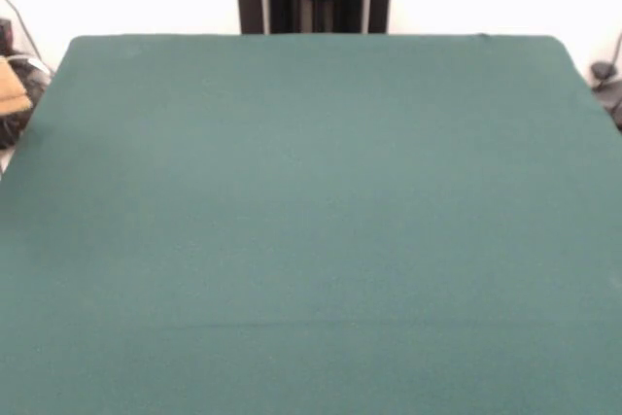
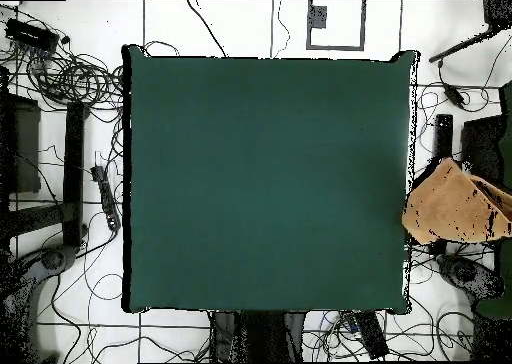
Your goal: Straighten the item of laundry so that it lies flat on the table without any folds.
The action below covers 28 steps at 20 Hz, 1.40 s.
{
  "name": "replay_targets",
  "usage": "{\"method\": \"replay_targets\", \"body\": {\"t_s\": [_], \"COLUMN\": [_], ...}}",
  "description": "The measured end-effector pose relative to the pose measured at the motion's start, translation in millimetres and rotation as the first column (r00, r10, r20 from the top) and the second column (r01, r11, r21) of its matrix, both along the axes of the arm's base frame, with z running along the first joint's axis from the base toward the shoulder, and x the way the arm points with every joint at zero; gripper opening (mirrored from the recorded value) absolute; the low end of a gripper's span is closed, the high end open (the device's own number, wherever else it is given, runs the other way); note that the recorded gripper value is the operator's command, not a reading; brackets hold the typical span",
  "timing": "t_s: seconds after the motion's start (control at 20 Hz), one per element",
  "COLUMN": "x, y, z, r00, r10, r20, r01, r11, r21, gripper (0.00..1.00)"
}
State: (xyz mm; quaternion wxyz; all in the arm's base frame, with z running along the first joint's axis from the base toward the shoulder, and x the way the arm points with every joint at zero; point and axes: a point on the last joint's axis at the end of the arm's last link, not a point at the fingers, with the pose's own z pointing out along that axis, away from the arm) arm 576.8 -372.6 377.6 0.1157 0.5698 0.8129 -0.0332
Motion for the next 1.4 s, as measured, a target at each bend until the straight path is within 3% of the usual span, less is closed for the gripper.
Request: {"method": "replay_targets", "body": {"t_s": [0.35, 0.9, 1.4], "x": [8.5, 20.0, 5.1], "y": [6, 9, -7], "z": [-28, -63, -78], "r00": [0.998, 0.997, 0.998], "r10": [0.025, 0.055, 0.056], "r20": [0.054, 0.054, 0.021], "r01": [-0.024, -0.055, -0.056], "r11": [0.999, 0.998, 0.998], "r21": [-0.026, -0.004, -0.010], "gripper": [0.00, 0.00, 0.00]}}
